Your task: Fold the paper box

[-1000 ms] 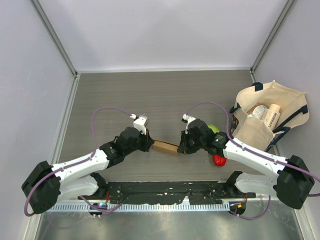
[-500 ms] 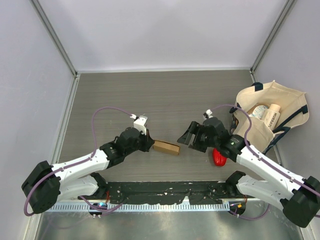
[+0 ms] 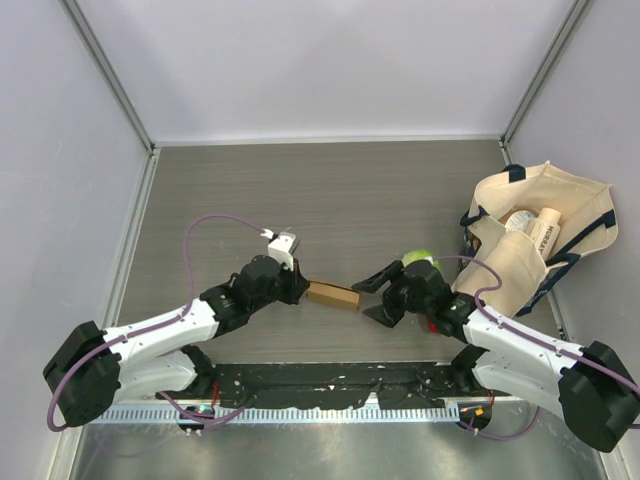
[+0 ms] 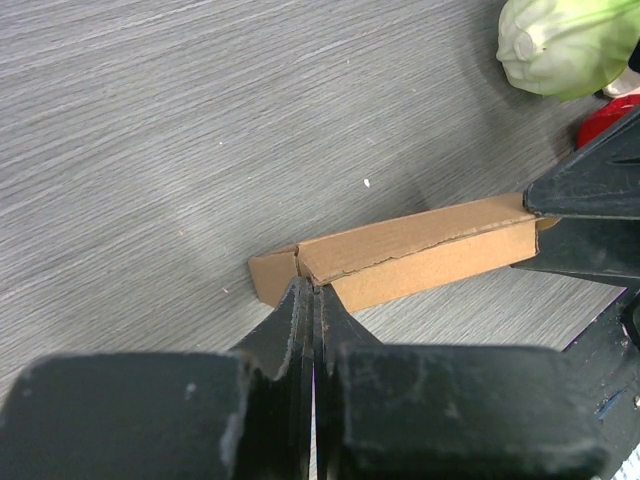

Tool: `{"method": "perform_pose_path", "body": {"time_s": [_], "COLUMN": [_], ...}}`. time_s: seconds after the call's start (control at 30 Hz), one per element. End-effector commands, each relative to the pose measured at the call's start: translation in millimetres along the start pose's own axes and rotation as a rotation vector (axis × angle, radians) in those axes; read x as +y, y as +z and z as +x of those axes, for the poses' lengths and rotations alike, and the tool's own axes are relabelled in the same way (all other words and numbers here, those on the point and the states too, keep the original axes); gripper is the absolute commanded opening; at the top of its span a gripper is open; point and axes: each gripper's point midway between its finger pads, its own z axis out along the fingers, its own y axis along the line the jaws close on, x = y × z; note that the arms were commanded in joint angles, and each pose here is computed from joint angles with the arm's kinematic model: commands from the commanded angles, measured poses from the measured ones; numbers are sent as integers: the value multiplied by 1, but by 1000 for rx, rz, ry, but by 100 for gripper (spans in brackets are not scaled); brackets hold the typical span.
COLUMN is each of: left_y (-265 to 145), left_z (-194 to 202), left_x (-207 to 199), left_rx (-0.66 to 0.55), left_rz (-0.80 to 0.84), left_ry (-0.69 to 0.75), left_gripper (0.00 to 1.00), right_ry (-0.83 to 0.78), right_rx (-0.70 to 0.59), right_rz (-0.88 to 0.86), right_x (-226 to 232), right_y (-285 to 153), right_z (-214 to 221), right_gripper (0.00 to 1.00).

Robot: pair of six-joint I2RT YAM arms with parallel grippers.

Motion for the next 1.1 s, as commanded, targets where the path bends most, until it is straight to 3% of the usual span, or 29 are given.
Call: {"method": "perform_pose_path", "body": {"time_s": [0.0,0.2,0.47,0.8,0.9,1.07], "left_y": [-3,-1,-2,-3,-3,-8], "left_z": [24,27,28,31,34,36], "left_x": [8,9,8,6,4,-1], "left_rx": [69,78,72,79,93,108], "left_rz": [-30,-33,-36,-29,-16,12], "left_ry": [3,0,-7,-17,-19,-25], "left_gripper": [0,0,0,0,4,25], "right_ry": [129,177,205,213,213,217], "right_rx": [1,25,24,1,-10,-17], "right_rz": [-163,-179,-183,-124,-108,-86], "right_x": [35,37,30,-6,-13,-25], "right_y": [0,5,9,26,31,37], "right_z": [-3,-1,-3,-8,-10,-12], "right_gripper": [77,72,55,43,43,41]}}
